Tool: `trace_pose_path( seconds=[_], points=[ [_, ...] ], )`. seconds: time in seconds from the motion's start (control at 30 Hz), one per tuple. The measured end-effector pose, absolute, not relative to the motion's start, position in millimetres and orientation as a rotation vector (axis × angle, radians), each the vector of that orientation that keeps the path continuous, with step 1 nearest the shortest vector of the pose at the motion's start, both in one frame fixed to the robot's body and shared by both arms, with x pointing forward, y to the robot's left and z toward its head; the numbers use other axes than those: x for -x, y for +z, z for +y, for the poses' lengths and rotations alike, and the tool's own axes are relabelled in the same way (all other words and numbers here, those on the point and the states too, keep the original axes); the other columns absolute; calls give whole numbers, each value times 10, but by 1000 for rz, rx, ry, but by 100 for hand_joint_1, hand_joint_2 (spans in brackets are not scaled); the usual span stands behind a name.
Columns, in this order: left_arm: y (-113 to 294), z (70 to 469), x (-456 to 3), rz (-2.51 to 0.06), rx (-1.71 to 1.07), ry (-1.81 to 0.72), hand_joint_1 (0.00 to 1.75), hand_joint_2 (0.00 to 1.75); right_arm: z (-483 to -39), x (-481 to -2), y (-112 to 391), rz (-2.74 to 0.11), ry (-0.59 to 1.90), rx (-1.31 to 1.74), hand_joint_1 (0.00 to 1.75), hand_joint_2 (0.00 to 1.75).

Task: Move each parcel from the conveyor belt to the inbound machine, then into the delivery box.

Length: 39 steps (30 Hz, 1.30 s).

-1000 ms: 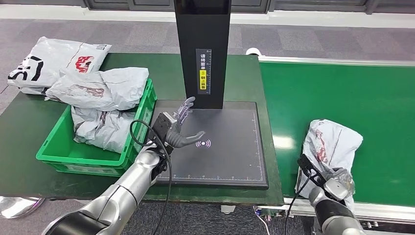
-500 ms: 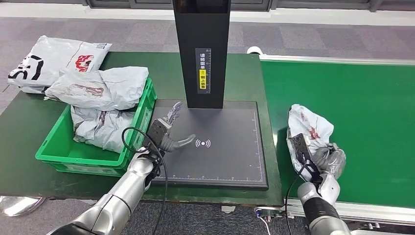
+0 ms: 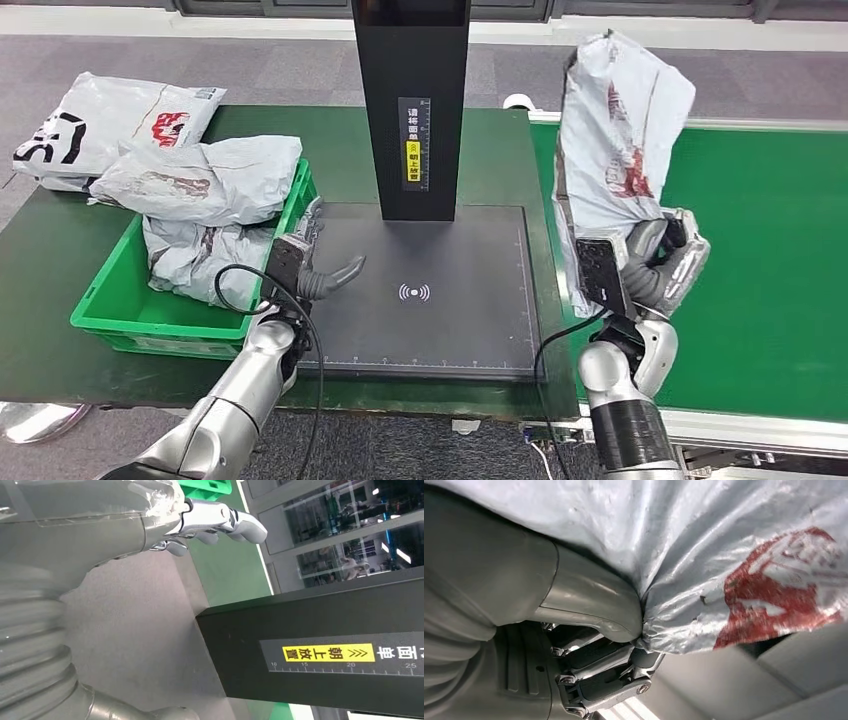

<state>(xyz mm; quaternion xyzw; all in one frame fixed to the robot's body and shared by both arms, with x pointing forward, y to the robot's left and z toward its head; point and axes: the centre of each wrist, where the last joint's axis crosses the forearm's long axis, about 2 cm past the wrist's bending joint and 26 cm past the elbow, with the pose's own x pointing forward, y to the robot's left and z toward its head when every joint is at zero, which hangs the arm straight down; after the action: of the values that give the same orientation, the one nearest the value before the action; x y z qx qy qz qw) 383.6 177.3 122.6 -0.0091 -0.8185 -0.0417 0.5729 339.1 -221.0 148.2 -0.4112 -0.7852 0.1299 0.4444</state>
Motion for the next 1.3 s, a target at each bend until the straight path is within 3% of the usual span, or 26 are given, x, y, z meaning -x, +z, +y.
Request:
trace_pose_path(
  seconds=[0.27,0.5,0.77,0.8,0.9,0.93,0.97,1.3],
  points=[
    [1270,1781,-3871,-1930,25,-79,0,175,-1696,-3352,1466,-1976,495,785,175,175],
    [1297,1828,-3886,-1942,19,-45,0,175,-1327,-3236,1249,-1793,793,474,175,175],
    [1304,1877,-3895,-1947,6,-37,0,175,-1171,-3147,1060,-1666,976,336,175,175],
    [1304,1882,-3895,-1947,4,-34,0,175,-1159,-3144,1039,-1638,1006,321,159,175],
    [1304,1893,-3890,-1941,-3,-23,0,175,-1120,-3113,951,-1542,1108,285,36,175],
    [1303,1896,-3886,-1936,-7,-18,0,175,-1111,-3101,917,-1510,1141,284,8,175],
    [1299,1900,-3882,-1932,-12,-12,0,175,-1107,-3091,884,-1482,1171,290,0,175],
    [1275,1930,-3852,-1924,-31,8,0,175,-1119,-3060,732,-1396,1289,328,0,175]
  ],
)
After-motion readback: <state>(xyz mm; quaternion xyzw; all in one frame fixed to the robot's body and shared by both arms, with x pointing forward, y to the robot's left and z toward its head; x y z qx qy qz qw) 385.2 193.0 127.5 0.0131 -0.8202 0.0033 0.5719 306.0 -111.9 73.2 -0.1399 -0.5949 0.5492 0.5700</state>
